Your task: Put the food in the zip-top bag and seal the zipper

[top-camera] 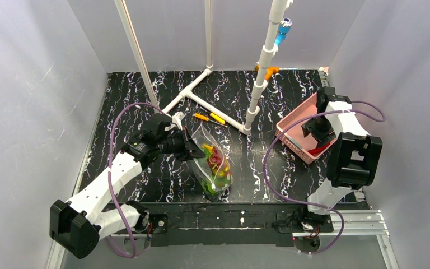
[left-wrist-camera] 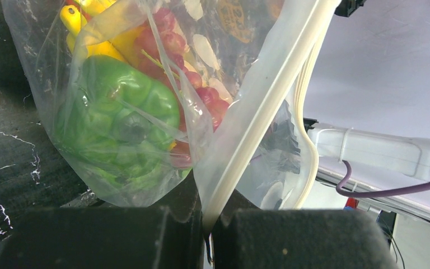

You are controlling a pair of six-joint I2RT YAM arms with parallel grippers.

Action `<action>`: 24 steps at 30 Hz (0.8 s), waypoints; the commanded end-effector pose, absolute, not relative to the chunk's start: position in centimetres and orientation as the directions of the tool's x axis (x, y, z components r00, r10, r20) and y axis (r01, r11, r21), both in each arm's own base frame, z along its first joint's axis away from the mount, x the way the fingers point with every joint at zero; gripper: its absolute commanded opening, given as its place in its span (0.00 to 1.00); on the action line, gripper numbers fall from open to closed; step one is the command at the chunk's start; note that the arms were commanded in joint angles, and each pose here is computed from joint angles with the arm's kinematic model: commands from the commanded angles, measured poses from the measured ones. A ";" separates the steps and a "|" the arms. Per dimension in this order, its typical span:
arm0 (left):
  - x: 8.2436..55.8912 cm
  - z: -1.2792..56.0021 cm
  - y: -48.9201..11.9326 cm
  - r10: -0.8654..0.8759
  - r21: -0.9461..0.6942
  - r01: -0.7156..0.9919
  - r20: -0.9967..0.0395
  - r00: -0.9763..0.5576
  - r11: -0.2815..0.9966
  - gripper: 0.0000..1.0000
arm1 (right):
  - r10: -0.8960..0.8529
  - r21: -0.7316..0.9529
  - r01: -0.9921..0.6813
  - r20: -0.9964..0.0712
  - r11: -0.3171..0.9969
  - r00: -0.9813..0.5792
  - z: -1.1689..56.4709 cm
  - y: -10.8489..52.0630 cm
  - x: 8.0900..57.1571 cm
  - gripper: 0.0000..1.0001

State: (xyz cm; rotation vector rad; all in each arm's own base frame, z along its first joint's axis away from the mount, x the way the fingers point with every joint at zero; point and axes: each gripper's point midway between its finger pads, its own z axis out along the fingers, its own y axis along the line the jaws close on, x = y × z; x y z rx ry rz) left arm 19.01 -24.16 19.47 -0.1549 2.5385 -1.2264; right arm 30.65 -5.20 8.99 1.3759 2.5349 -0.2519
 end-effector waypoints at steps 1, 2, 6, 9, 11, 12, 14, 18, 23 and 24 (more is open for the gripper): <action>19.0 21.2 -24.6 -0.214 -0.798 0.098 -0.275 -0.937 0.595 0.00 | 0.830 -0.027 0.868 -0.278 0.496 -0.483 7.4 -5.6 31.2 0.72; 19.0 21.2 -24.6 -0.213 -0.798 0.097 -0.273 -0.938 0.594 0.00 | 0.831 -0.030 0.867 -0.270 0.498 -0.487 7.0 -5.7 31.3 0.71; 19.0 21.2 -24.6 -0.211 -0.799 0.100 -0.274 -0.938 0.594 0.00 | 0.838 -0.046 0.867 -0.232 0.497 -0.493 5.7 -5.7 31.3 0.66; 18.9 21.2 -24.5 -0.212 -0.796 0.100 -0.276 -0.937 0.597 0.00 | 0.844 -0.057 0.871 -0.226 0.488 -0.487 4.9 -5.8 30.9 0.65; 18.9 21.3 -24.5 -0.211 -0.797 0.100 -0.275 -0.938 0.596 0.00 | 0.846 -0.059 0.872 -0.219 0.486 -0.486 4.2 -5.8 30.8 0.65; 18.9 21.3 -24.5 -0.211 -0.798 0.101 -0.275 -0.938 0.595 0.00 | 0.848 -0.059 0.873 -0.212 0.484 -0.485 3.9 -5.8 30.8 0.64; 18.9 21.3 -24.6 -0.211 -0.798 0.100 -0.275 -0.938 0.595 0.00 | 0.849 -0.058 0.870 -0.194 0.490 -0.491 3.1 -5.6 30.8 0.58; 18.8 21.2 -24.6 -0.207 -0.797 0.094 -0.266 -0.941 0.596 0.00 | 0.844 -0.051 0.863 -0.183 0.503 -0.503 2.2 -5.5 31.0 0.51; 18.9 21.1 -24.5 -0.213 -0.791 0.088 -0.267 -0.940 0.605 0.00 | 0.820 -0.004 0.842 -0.224 0.540 -0.527 2.9 -5.7 32.0 0.39; 18.9 21.1 -24.5 -0.213 -0.791 0.085 -0.265 -0.940 0.606 0.00 | 0.816 -0.004 0.838 -0.230 0.545 -0.531 3.2 -5.8 32.1 0.36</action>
